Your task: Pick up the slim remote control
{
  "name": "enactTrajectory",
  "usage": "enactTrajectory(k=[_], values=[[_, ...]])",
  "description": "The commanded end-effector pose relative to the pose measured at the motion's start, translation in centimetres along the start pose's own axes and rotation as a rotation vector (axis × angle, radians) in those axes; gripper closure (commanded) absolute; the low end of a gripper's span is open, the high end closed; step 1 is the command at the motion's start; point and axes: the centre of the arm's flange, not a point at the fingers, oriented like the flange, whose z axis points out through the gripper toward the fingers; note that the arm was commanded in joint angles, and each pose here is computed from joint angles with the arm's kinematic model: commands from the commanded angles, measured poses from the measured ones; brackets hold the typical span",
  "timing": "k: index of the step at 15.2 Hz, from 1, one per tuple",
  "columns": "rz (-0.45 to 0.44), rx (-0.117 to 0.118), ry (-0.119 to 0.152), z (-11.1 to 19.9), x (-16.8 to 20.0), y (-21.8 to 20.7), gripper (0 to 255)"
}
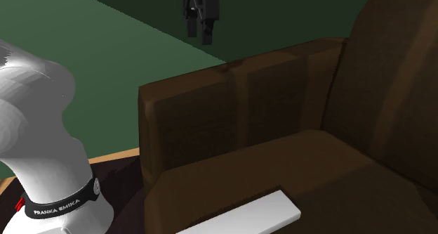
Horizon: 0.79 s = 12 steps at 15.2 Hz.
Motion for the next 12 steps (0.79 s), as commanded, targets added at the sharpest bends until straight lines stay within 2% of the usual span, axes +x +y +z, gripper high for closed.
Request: enactTrajectory(k=[1,12], values=[[0.000,0.000,0.000,0.0,0.0,0.0,0],[0.000,-0.034,-0.004,9.2,-0.9,10.7,0]])
